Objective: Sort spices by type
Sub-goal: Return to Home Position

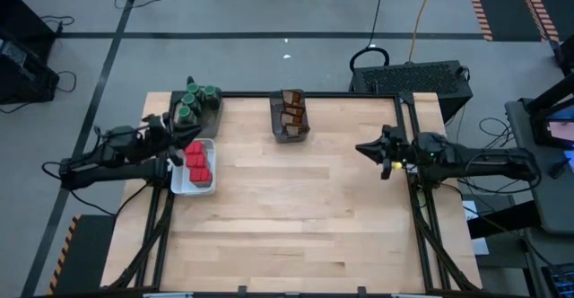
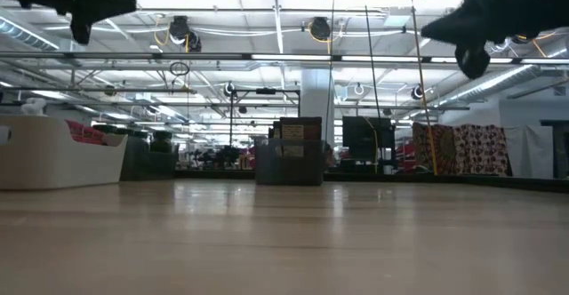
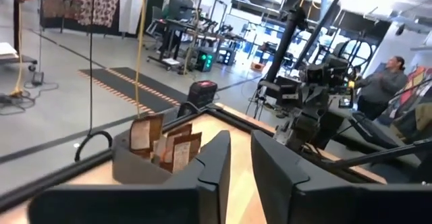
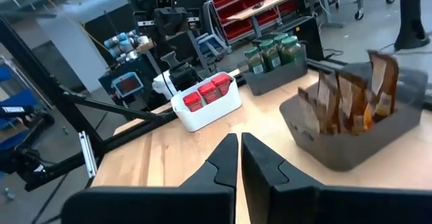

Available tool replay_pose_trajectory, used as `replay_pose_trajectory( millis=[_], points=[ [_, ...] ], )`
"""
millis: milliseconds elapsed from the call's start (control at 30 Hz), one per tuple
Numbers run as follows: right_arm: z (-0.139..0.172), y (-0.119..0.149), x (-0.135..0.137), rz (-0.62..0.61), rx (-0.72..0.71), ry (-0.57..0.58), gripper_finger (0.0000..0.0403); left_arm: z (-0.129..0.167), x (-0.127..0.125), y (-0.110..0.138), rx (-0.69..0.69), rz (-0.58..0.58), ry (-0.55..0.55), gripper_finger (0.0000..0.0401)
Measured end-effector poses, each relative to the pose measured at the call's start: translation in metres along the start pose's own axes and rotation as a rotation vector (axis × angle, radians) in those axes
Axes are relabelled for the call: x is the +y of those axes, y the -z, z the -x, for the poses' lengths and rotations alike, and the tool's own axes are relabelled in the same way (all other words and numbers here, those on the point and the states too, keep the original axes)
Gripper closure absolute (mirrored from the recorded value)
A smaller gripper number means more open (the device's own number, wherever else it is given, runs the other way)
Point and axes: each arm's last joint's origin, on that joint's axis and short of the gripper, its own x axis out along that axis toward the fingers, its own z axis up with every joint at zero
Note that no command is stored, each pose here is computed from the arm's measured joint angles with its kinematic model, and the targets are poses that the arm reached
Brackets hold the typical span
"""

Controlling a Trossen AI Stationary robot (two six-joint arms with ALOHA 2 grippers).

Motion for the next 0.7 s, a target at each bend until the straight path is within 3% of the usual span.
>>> replay_pose_trajectory(
  millis=[300, 700],
  points=[
    [-0.007, 0.030, -0.014, -0.035, -0.039, -0.020, 0.0403, -0.005, 0.009, 0.038, 0.057, 0.053, -0.007, 0.0369],
    [-0.008, 0.041, -0.022, -0.075, -0.111, 0.031, 0.0403, -0.026, 0.014, 0.089, 0.102, 0.085, 0.143, 0.0395]
  ],
)
